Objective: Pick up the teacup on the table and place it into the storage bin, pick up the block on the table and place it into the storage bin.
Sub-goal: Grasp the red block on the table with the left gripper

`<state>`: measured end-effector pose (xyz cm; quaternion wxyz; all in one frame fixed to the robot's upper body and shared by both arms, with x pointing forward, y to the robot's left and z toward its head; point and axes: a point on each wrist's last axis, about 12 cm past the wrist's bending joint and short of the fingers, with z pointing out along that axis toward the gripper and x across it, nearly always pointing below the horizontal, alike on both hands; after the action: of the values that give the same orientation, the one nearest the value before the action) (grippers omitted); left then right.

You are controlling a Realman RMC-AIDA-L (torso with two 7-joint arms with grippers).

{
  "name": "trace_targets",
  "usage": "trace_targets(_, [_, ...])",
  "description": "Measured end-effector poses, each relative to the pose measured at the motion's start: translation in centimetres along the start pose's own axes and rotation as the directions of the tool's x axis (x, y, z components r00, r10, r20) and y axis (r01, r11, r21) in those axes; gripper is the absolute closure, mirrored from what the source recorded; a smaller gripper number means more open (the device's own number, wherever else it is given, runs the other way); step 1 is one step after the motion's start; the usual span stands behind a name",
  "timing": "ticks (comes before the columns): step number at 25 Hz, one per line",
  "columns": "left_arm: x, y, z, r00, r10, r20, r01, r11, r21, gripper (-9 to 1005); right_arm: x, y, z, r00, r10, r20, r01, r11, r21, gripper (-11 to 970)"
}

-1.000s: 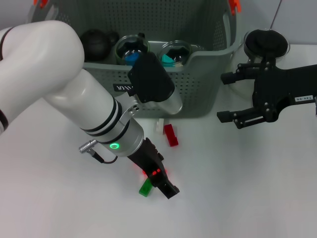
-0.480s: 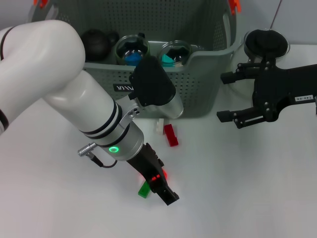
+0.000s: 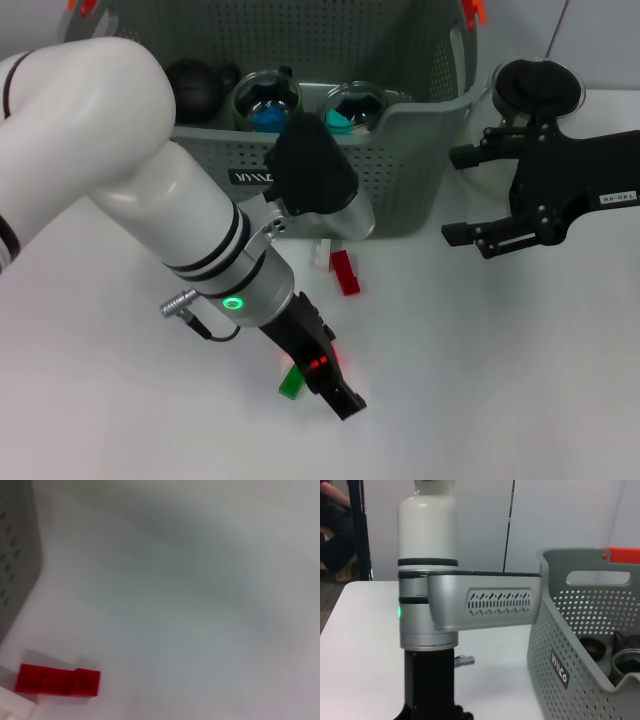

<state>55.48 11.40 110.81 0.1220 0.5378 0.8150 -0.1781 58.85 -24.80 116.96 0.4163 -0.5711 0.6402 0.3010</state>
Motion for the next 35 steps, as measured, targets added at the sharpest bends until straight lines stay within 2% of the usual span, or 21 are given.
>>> trace_targets(7, [-0.4, -0.9, 0.2, 1.0, 0.021, -0.002, -0.021, 0.999, 0.045, 34, -0.1, -0.1, 0.0, 1.0, -0.003, 0.0, 0.003, 1.0, 0.0, 31])
trace_targets(13, [-0.7, -0.9, 0.0, 0.999, 0.044, 0.0, -0.044, 0.998, 0.037, 34, -0.1, -0.1, 0.1, 1.0, -0.005, 0.0, 0.005, 1.0, 0.001, 31])
trace_targets(18, [-0.8, -0.5, -0.4, 0.99, 0.137, -0.016, -0.137, 0.99, 0.019, 35, -0.1, -0.1, 0.1, 1.0, -0.007, 0.0, 0.007, 1.0, 0.002, 31])
trace_targets(26, [-1.2, -0.6, -1.2, 0.936, 0.346, -0.071, -0.348, 0.938, -0.014, 34, -0.3, -0.1, 0.1, 1.0, -0.007, 0.01, 0.006, 1.0, 0.006, 32])
trace_targets(35, [-2.3, -1.2, -0.9, 0.879, 0.467, -0.094, -0.471, 0.882, -0.016, 35, -0.3, 0.1, 0.1, 1.0, -0.009, 0.029, 0.009, 1.0, 0.004, 32])
